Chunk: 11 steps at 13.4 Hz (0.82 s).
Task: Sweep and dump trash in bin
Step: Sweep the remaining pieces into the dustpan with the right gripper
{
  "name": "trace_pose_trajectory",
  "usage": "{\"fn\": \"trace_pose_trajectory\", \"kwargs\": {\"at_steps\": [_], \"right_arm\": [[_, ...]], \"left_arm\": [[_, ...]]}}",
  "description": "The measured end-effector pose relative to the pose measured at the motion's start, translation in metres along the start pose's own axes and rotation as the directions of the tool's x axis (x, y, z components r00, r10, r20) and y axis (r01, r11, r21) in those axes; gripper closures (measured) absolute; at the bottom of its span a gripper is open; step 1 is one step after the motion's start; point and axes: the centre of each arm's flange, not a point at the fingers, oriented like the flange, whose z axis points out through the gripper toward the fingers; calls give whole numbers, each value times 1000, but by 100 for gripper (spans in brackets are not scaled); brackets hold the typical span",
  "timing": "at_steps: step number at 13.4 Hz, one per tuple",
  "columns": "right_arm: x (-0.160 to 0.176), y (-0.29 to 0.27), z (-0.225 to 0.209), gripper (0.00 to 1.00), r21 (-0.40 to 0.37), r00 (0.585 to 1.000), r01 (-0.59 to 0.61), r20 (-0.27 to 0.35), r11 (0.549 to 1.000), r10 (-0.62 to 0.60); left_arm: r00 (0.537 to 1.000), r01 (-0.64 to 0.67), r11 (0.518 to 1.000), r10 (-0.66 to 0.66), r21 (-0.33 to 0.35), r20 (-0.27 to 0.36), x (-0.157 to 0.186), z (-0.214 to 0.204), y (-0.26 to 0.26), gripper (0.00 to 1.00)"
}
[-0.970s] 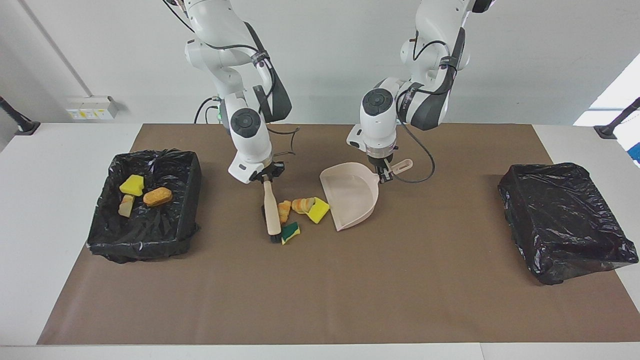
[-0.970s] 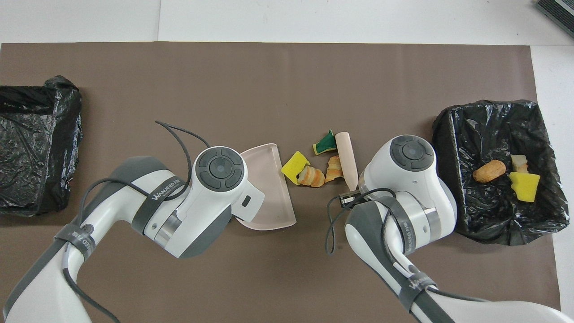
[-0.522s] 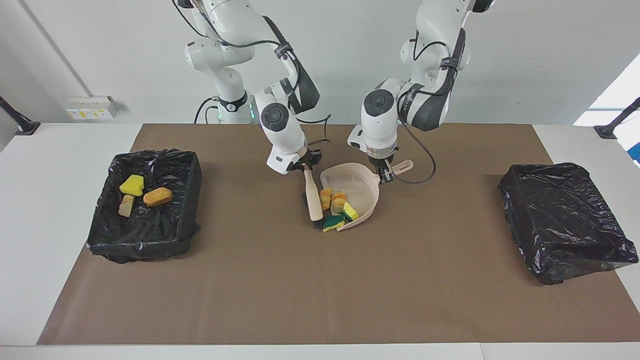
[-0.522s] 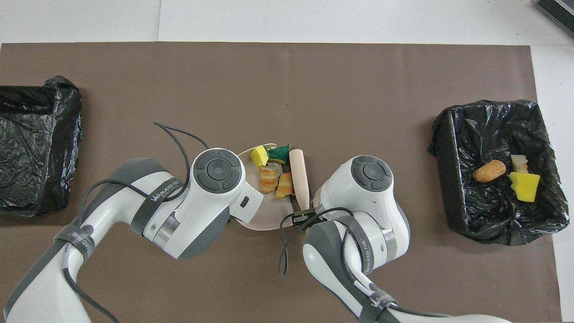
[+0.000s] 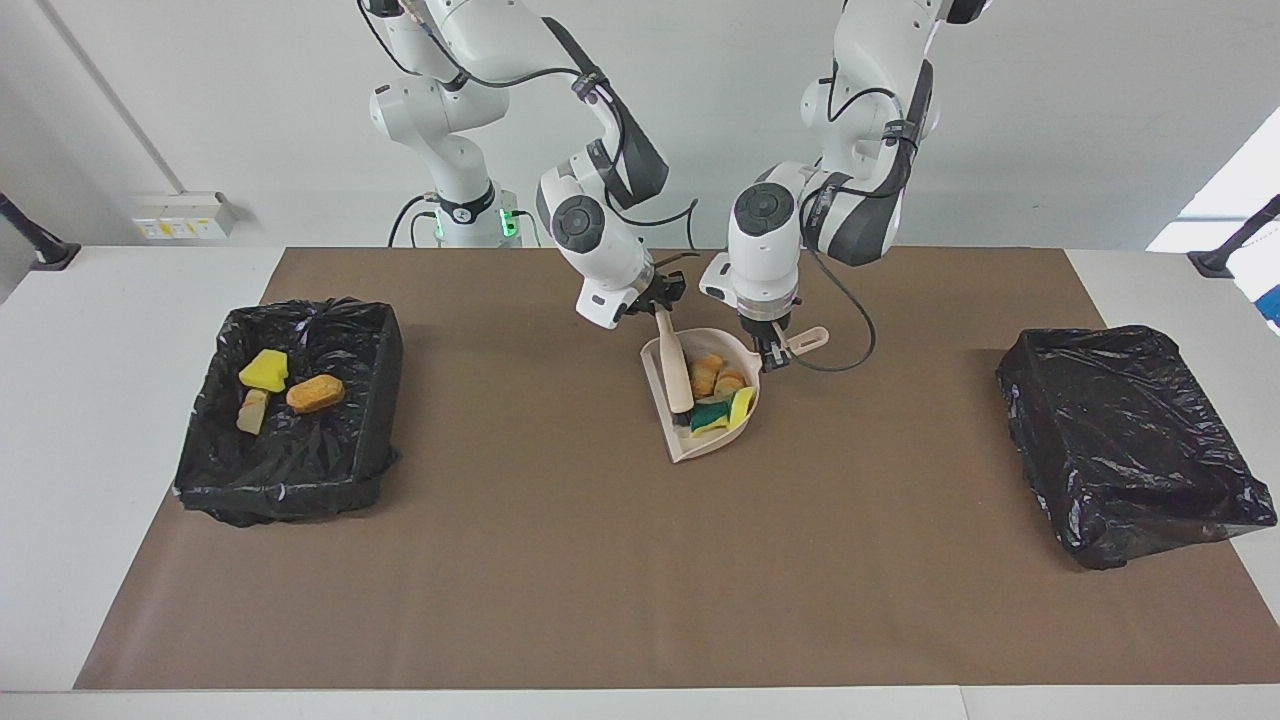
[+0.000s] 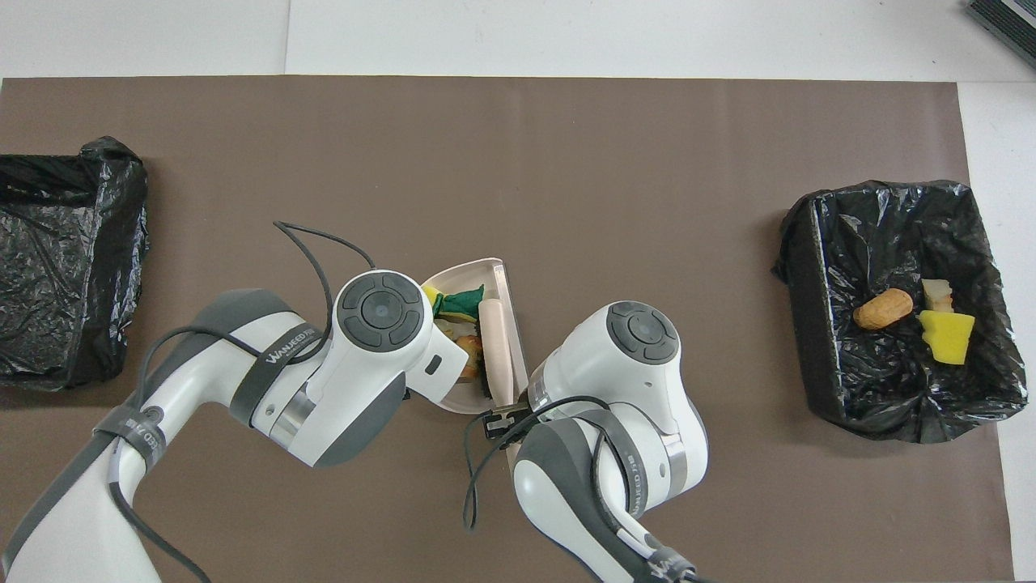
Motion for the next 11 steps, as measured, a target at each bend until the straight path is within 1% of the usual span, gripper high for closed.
{"fn": "trace_pose_trajectory", "kwargs": {"at_steps": [1,3,6,8,11], "right_arm": [[-1,3,-9,74,0,1000,-4,9,1000,4],[-2,18,-37,74,-14,1000,-14,2,1000,14],[-9,31,-73,74,-83,1000,4,-27,997,-6],[-13,32,-80,74,-122,999,6,-42,992,-12],[-14,28,-79,74,-134,999,-25,-49,991,19]], "left_arm": [[1000,-17,1000,17,6,-10,-3,0,-4,68],[999,-30,1000,30,4,-22,-7,2,-8,68],[998,-52,999,51,-8,-43,-12,3,-12,68],[995,-70,997,68,-25,-70,-21,3,-19,68],[994,-67,997,64,-28,-93,-33,-2,-27,68]]}}
